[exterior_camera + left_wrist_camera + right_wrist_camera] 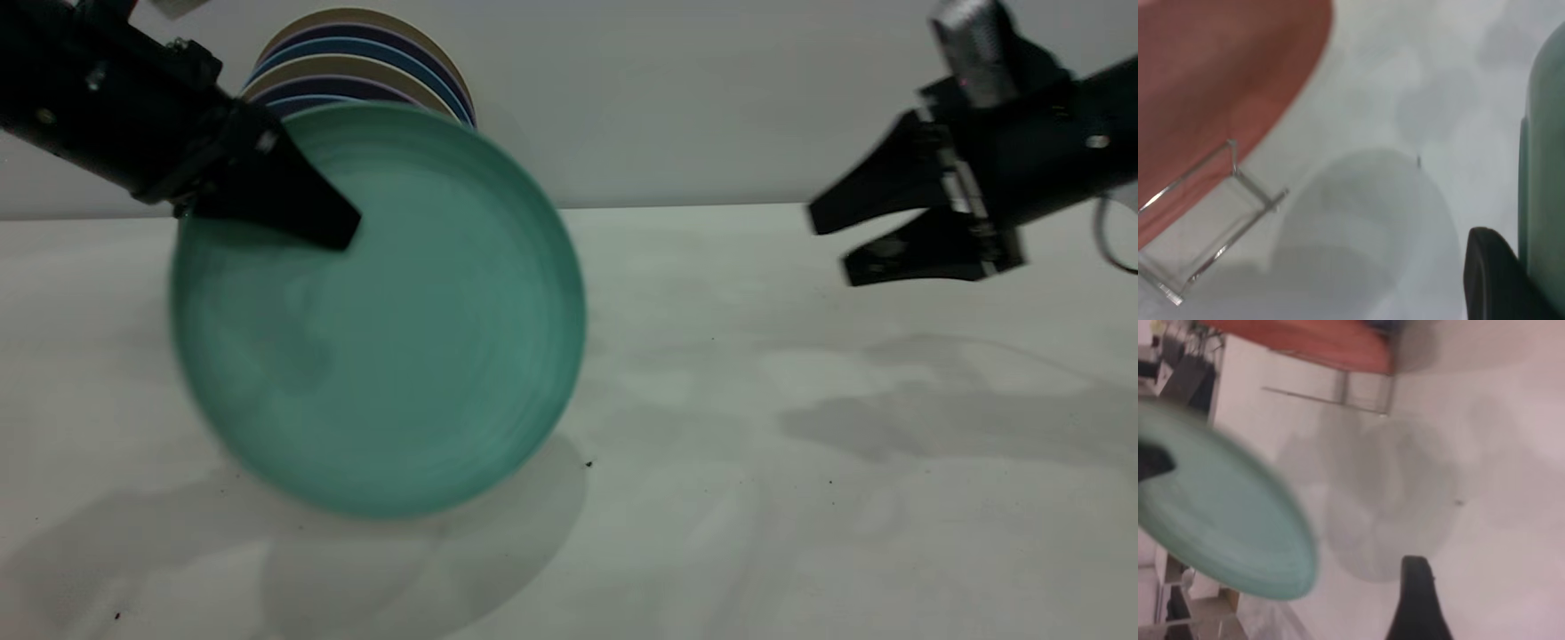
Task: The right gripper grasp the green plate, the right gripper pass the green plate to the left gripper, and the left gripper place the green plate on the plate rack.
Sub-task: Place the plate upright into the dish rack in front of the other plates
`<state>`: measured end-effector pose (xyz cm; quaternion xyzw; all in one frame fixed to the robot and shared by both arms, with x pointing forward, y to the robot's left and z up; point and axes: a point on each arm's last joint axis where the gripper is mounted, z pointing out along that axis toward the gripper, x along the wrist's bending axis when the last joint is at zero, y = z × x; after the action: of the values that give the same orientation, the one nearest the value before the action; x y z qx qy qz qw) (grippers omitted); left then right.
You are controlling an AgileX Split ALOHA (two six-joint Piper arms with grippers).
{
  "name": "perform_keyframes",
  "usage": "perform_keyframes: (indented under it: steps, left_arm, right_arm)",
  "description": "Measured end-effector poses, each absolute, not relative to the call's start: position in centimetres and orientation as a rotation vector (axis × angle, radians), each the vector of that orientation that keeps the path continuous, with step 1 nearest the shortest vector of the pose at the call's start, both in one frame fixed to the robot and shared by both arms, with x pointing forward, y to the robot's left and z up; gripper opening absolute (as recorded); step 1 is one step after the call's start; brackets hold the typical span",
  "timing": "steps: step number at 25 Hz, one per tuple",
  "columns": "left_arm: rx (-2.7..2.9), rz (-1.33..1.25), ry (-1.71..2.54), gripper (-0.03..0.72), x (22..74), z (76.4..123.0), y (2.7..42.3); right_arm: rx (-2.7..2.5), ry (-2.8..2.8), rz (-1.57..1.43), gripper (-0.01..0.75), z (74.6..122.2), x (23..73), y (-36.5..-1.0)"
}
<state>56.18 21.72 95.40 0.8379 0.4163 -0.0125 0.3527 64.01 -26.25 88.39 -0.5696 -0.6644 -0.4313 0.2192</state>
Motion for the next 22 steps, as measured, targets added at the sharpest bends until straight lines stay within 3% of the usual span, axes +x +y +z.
perform_keyframes:
  steps: [5, 12, 22]
  left_arm:
    - [2.494, -0.032, 0.778, 0.125, 56.7, 97.5, 22.6]
    - [2.744, 0.318, 0.293, 0.125, 58.9, 99.5, 24.0]
    - [2.638, 0.555, -0.064, 0.125, 60.5, 102.4, 21.4]
  right_arm:
    - [-1.652, -1.864, -1.089, 0.579, 87.7, 63.6, -29.1]
    - [-1.682, -1.901, -1.036, 0.579, 87.4, 63.4, -29.7]
    - [-1.701, -1.908, -1.036, 0.579, 87.3, 63.6, -29.8]
